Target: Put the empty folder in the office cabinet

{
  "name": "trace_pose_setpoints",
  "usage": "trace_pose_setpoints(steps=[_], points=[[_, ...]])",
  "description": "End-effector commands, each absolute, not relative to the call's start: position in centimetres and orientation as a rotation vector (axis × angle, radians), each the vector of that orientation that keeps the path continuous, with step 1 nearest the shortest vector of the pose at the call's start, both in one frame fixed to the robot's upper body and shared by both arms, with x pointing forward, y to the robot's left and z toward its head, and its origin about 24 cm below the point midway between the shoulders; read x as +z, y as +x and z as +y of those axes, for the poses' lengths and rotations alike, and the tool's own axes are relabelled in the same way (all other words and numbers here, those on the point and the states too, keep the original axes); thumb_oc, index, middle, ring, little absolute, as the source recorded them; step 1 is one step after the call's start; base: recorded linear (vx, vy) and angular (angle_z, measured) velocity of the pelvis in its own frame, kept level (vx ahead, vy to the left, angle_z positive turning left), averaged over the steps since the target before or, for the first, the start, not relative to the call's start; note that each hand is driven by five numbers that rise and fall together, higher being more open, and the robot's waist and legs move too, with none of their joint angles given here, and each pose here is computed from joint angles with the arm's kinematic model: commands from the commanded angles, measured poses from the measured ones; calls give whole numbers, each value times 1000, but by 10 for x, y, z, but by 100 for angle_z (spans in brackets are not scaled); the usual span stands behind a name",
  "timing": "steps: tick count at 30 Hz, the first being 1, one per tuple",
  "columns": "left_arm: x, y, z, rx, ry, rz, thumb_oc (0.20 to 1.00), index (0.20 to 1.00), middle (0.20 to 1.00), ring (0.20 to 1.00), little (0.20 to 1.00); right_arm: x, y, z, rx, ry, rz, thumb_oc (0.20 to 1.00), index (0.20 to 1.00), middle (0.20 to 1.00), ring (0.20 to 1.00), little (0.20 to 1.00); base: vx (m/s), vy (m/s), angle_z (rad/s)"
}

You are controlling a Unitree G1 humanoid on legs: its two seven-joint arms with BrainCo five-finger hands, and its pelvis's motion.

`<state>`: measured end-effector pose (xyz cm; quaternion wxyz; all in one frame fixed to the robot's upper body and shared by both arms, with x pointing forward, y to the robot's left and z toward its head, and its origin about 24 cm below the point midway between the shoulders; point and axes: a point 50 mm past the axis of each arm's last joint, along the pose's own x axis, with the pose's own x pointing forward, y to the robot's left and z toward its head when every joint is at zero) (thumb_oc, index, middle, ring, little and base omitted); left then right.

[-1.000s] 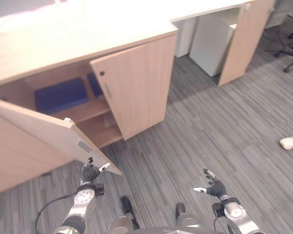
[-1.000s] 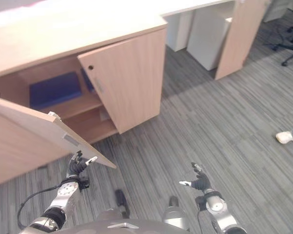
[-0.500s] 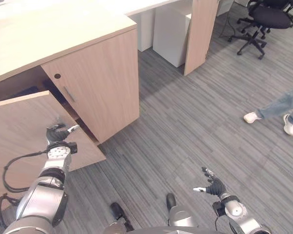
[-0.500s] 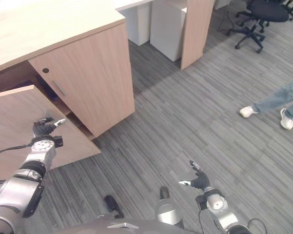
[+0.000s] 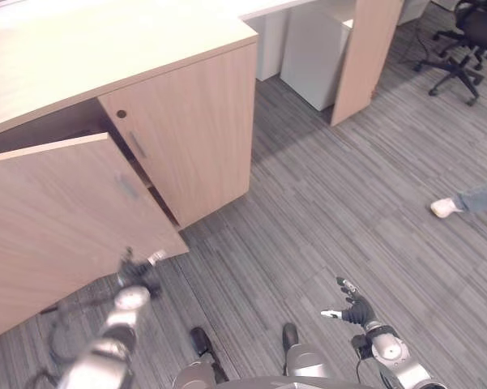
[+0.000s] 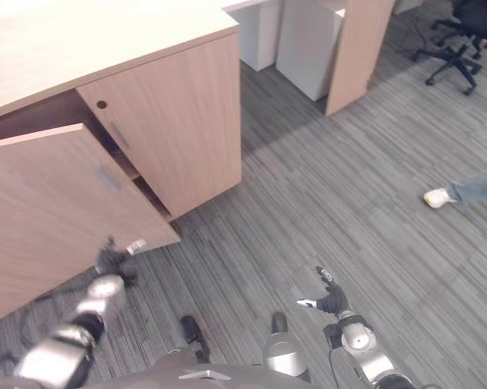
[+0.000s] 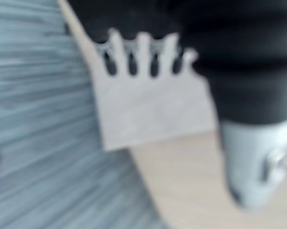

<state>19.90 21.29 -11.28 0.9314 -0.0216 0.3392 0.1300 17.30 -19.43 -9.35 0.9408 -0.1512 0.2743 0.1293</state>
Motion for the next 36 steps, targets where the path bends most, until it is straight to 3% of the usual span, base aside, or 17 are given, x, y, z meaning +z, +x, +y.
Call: trace_pose_setpoints(steps=[1,3,5,8,12,29,36], points=[[-115,200,230,258,0,753,1000,1000,1000,1000,1000,-97,181,-210,199,-361,619,1000,1000,1000,1000,1000,-1,-33,28],[-122,187,229,247,-12,802,1000,1000,1000,1000,1000,-102,178,-211,188,-353,651,1000,1000,1000,1000,1000,-13,-21,26],[-146,138,226,176,-45,989,1000,1000,1000,1000,1000,-118,164,-212,150,-311,745,1000,1000,1000,1000,1000,-104,-69,37],[-161,96,224,106,-81,1158,1000,1000,1000,1000,1000,-130,153,-213,117,-272,829,1000,1000,1000,1000,1000,-136,-116,34],[-166,67,225,124,-179,1234,1000,1000,1000,1000,1000,-139,142,-213,119,-242,891,1000,1000,1000,1000,1000,-101,-133,41],[-168,87,198,36,-262,1231,1000,1000,1000,1000,1000,-135,160,-198,355,-396,873,1000,1000,1000,1000,1000,-114,-199,24],[-168,88,195,12,-278,1252,1000,1000,1000,1000,1000,-135,163,-203,279,-375,891,1000,1000,1000,1000,1000,-49,25,0]])
